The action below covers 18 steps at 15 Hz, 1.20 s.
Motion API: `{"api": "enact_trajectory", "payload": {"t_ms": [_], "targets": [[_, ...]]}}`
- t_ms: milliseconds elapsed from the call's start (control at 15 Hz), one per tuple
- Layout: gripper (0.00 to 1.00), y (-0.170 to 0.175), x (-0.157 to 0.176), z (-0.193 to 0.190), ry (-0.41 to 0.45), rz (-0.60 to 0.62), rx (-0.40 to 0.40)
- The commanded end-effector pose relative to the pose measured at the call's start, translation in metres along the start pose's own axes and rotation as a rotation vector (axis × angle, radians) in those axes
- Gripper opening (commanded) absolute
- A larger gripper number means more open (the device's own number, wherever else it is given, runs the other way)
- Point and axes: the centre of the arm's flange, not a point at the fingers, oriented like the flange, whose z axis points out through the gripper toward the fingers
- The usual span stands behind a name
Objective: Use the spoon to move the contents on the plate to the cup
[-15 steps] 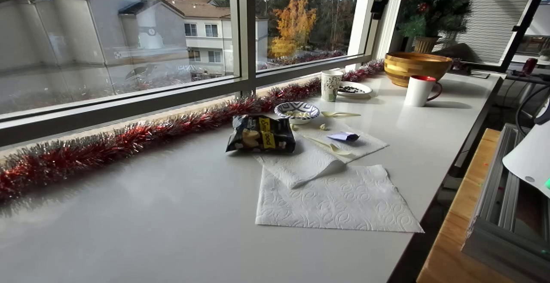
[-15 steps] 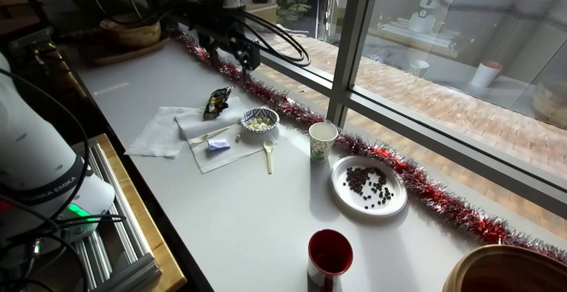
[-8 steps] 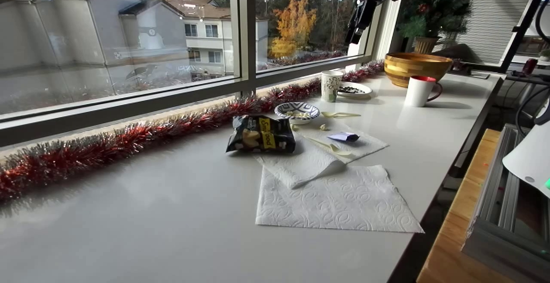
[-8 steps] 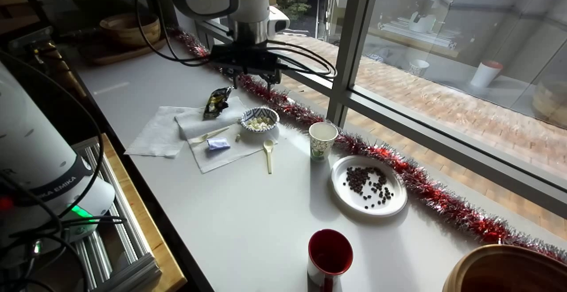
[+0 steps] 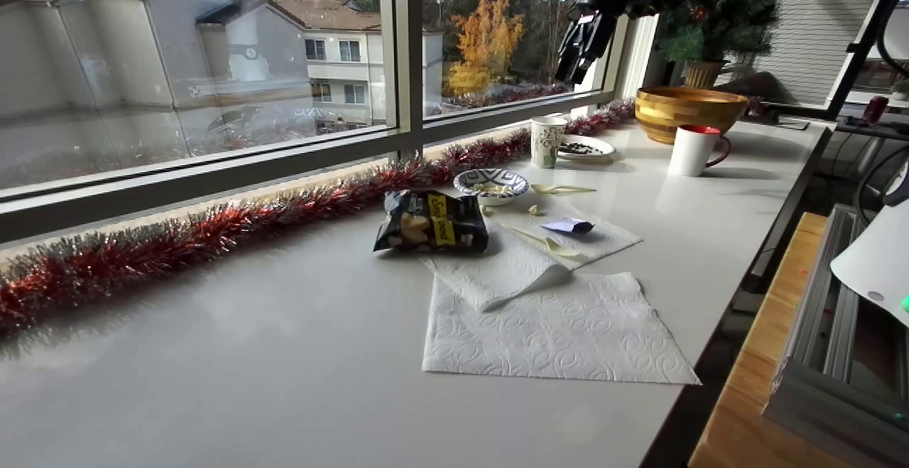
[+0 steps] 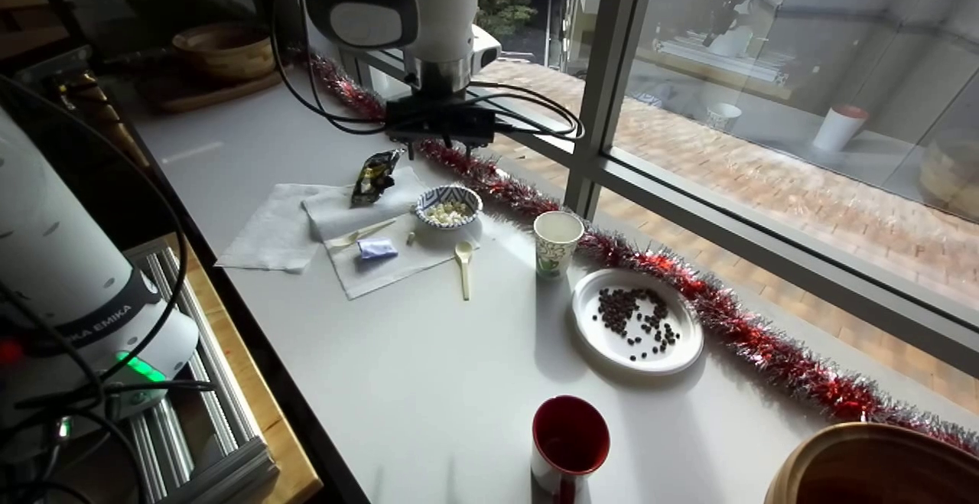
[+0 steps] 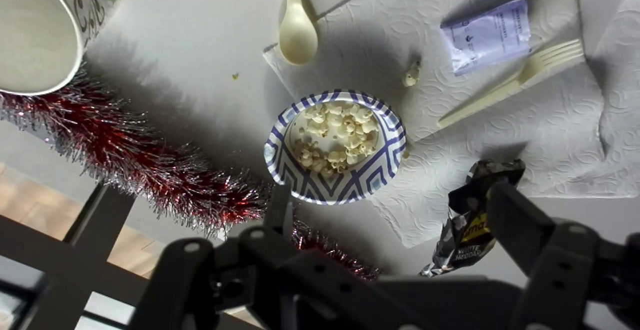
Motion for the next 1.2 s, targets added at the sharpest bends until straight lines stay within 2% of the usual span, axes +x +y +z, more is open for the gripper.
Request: {"api": "enact_trajectory", "payload": {"t_ms": [0, 133, 533, 733, 1133], "targets": [[1.0, 0.0, 0.0, 0.0, 0.0, 0.0, 0.0], [1.0, 0.005, -0.004, 0.006, 0.007, -0.041, -0.03], [1.0, 0.028, -0.049, 0.041, 0.021, -0.105, 0.002], [1.0, 0.031, -0.068, 0.06, 0.057, -0.111, 0.041], [1.0, 0.04, -0.101, 0.099, 0.089, -0.107, 0.039]]}}
